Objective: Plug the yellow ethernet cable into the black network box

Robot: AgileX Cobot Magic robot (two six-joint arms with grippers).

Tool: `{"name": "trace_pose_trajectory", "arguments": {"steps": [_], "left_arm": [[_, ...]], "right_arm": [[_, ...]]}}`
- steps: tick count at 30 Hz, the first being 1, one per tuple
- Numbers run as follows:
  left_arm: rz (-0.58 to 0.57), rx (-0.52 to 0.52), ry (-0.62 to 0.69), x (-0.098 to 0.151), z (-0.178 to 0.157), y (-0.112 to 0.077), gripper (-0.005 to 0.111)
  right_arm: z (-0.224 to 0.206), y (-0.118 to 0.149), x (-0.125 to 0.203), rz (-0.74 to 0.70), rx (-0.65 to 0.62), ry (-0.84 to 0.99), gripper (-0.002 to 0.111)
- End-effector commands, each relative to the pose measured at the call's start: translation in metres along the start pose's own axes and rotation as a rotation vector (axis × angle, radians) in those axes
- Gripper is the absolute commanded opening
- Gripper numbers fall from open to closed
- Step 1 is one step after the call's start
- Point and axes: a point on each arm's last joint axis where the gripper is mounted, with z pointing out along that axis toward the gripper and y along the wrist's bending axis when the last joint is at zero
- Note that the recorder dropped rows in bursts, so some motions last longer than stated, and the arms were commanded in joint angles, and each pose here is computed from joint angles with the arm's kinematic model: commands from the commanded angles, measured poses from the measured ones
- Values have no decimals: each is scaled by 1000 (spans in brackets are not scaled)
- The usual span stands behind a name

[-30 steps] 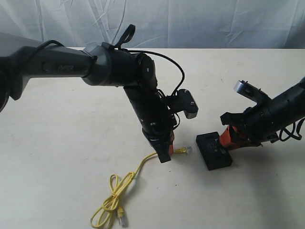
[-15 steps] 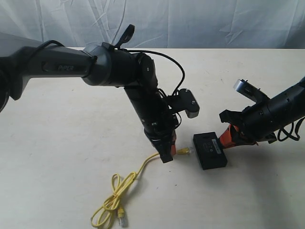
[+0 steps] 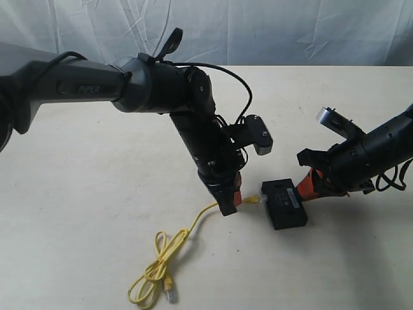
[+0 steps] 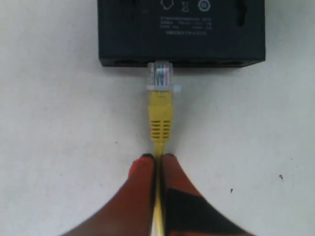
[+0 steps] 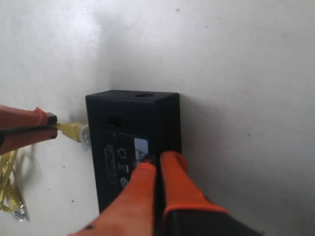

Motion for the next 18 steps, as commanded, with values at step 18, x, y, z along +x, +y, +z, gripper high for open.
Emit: {"name": "trace_pose_trajectory", "arguments": {"steps": [18], "left_arm": [[24,-9,14,0,-1,-1,0]], "right_arm": [[3,-6,1,-18,37,11,0]]}}
